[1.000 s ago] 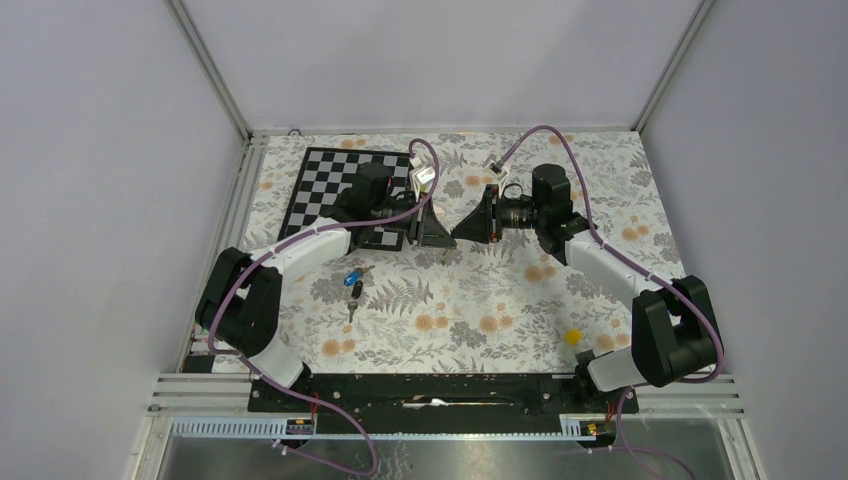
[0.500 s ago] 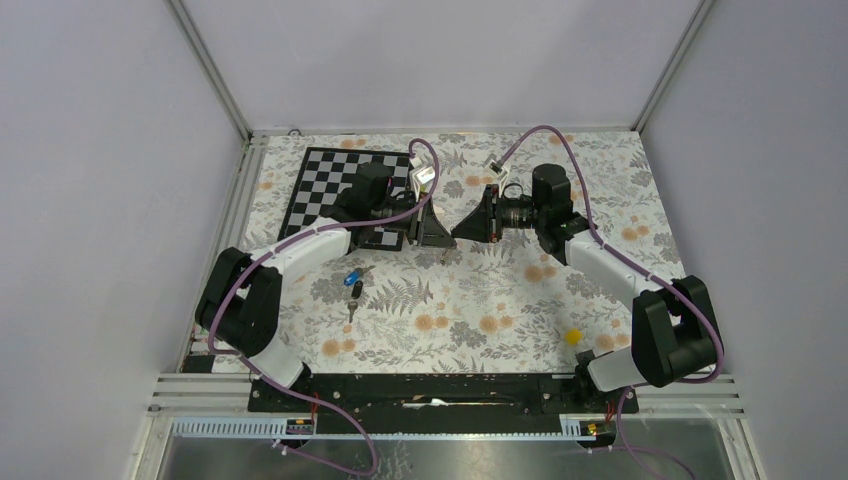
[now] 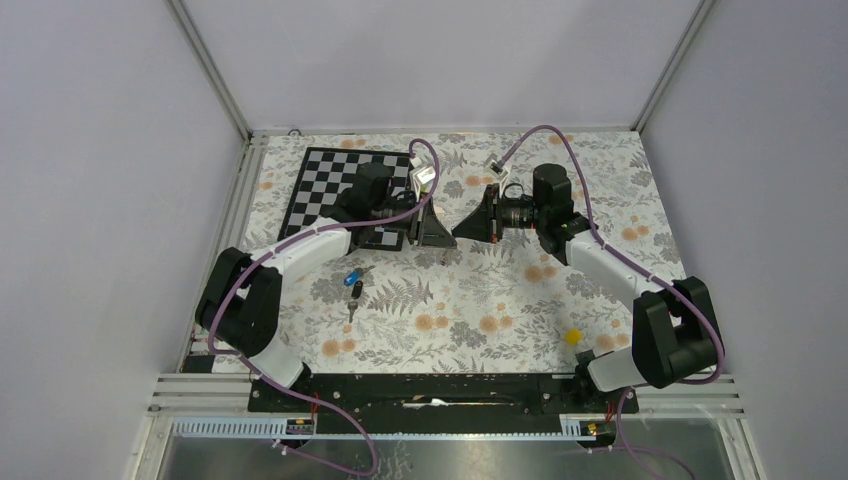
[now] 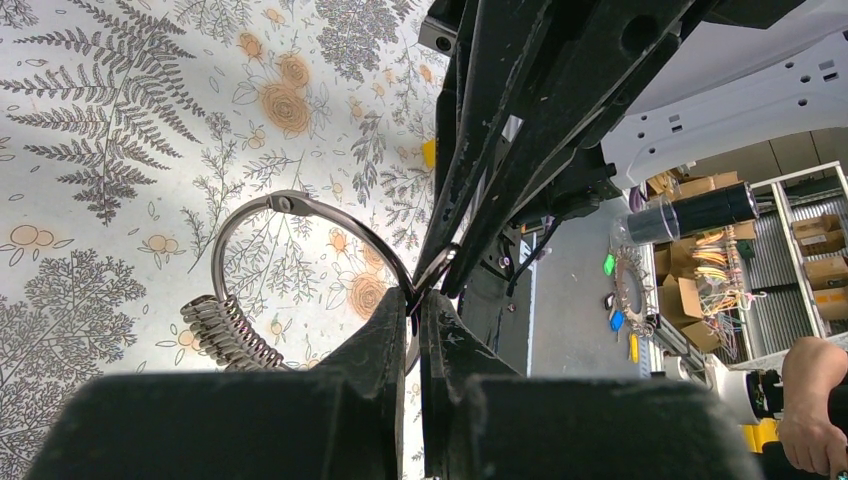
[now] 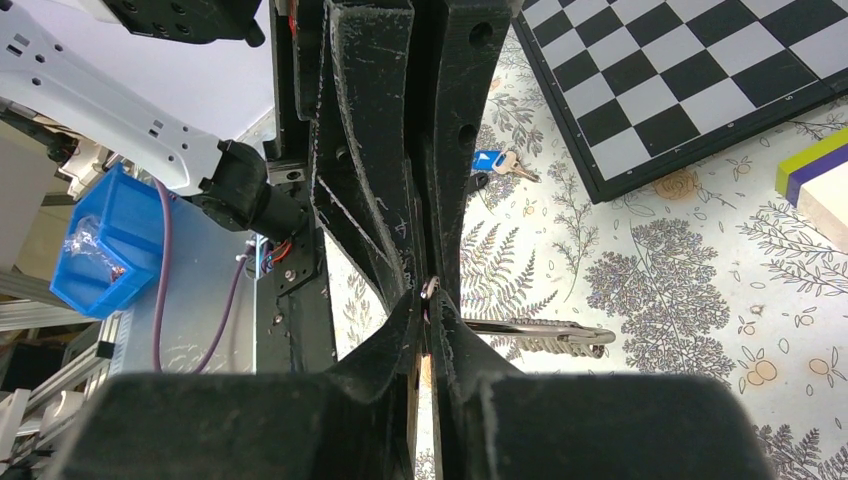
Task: Put the keys on the keyring
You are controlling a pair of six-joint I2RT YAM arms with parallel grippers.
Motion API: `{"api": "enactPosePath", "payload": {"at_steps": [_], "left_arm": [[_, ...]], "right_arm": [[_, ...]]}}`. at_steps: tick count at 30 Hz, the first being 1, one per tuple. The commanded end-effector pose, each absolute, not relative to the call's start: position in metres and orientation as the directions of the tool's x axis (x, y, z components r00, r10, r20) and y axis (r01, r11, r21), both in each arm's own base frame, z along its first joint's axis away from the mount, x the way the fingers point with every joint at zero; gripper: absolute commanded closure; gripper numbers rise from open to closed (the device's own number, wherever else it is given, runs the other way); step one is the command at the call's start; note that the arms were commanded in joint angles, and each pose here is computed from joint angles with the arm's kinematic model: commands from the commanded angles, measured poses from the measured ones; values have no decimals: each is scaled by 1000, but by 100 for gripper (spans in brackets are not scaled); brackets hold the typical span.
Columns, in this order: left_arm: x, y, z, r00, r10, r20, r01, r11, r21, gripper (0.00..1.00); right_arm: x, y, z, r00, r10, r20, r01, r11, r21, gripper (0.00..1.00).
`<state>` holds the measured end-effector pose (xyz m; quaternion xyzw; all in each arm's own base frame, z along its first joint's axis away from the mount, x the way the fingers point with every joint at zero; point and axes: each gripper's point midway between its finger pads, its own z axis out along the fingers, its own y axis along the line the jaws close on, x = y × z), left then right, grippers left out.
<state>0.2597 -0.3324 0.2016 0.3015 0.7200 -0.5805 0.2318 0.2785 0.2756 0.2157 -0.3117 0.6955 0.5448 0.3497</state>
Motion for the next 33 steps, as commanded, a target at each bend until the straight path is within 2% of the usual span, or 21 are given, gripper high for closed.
{"api": "enactPosePath", "payload": {"at_steps": [1,7,12,19,27,33], "left_arm": [[265,-336,223,-636,139,-759,772,126,-623,100],[264,-336,223,-611,142,-778,791,137,-596,100],[263,-337,224,-608,143,-781,794,141,-592,100],[264,-338,222,-610,150,-778,792,144,-594,100],[265,-339,220,-615,152,-774,788,147,-598,100],[264,-339,220,-614,153,-774,789,146,-597,100]], "right_arm": [[287,272,246,-483,-21,-875,-855,228,467,100],[291,271,244,-481,-24,-877,-853,246,461,99],[295,269,243,-478,-30,-878,-849,271,453,88],[295,269,241,-482,-33,-876,-847,272,456,81],[292,269,243,-479,-36,-877,-852,263,454,80],[292,269,241,-479,-36,-877,-850,267,454,86]]}}
